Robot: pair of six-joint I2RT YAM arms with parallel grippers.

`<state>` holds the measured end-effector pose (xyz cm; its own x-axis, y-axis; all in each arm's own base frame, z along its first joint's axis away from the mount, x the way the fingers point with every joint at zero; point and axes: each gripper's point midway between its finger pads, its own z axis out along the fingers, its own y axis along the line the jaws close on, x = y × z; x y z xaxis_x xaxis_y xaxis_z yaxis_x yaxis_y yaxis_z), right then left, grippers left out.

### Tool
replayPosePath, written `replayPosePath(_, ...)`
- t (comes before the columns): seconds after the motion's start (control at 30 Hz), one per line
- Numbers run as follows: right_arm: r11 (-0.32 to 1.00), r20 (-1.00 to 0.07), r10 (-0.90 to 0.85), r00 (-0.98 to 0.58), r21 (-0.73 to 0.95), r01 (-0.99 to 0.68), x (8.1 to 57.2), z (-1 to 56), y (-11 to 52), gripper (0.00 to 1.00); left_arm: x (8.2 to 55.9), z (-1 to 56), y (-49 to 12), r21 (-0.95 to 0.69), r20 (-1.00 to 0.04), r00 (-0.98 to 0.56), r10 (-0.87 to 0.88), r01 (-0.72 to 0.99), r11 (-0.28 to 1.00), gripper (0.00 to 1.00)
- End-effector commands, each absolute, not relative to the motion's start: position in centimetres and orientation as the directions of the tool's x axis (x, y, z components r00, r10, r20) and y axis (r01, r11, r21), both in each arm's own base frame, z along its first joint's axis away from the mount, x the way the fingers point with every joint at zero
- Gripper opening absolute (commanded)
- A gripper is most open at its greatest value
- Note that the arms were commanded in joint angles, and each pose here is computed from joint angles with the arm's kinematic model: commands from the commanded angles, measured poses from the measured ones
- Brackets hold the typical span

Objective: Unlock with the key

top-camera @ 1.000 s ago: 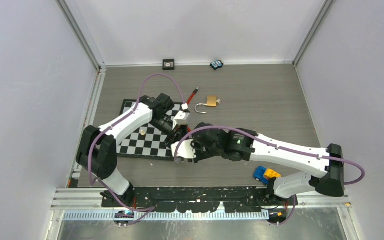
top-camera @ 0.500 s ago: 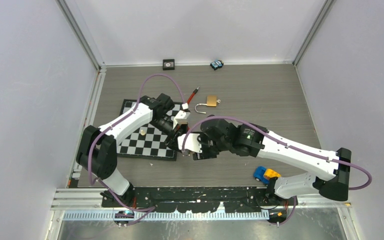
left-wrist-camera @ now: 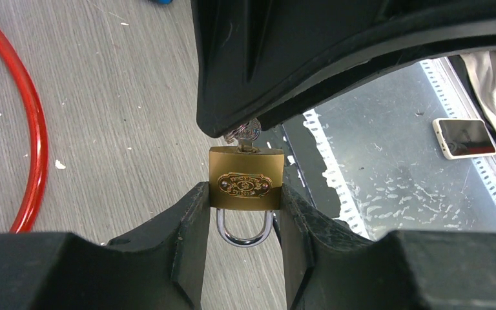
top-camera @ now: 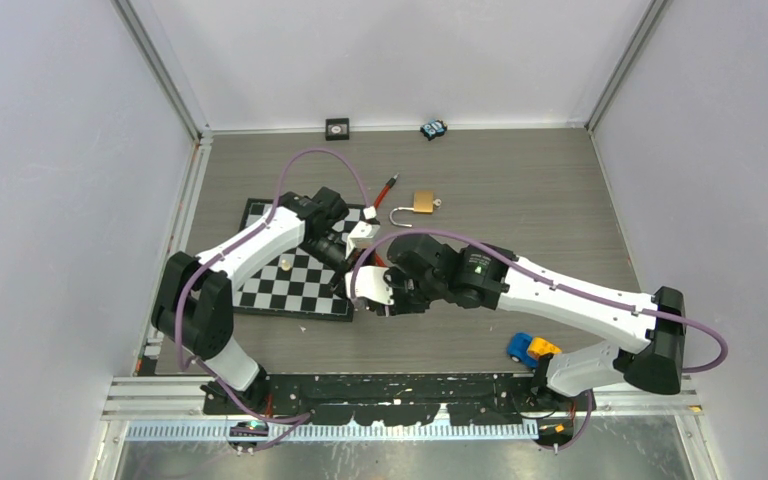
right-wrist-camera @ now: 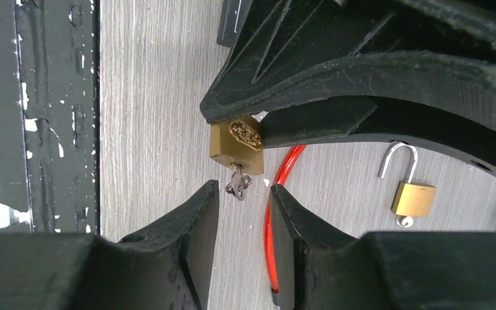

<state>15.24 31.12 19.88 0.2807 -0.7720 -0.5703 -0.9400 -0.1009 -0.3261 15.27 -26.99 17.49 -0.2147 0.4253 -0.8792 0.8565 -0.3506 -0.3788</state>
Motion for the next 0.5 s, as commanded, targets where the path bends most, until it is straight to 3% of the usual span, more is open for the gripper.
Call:
replayPosePath(0.0, -0.055, -0.625, -0.732, 0.271, -0.342, -0.938, 15.91, 22.02, 32.75, 0.37, 14.71, 19.4, -27.29, -0.334, -0.912, -0.193, 0.363, 0.863, -0.38, 0.0)
replayPosePath(0.1, -0.049, -0.624, -0.737, 0.262, -0.337, -0.94, 16.01, 21.84, 32.88, 0.27, 14.64, 19.4, -27.25, -0.334, -0.912, -0.193, 0.363, 0.863, -0.379, 0.0)
replayPosePath(0.33, -0.033, -0.629, -0.74, 0.238, -0.32, -0.947, 16.09, 21.19, 33.04, 0.16, 14.71, 19.37, -27.27, -0.331, -0.912, -0.192, 0.363, 0.867, -0.372, 0.0)
replayPosePath(0.47, 0.048, -0.683, -0.716, 0.142, -0.251, -0.967, 16.86, 21.45, 32.78, 0.1, 15.49, 18.93, -27.53, -0.314, -0.912, -0.185, 0.366, 0.889, -0.334, 0.0)
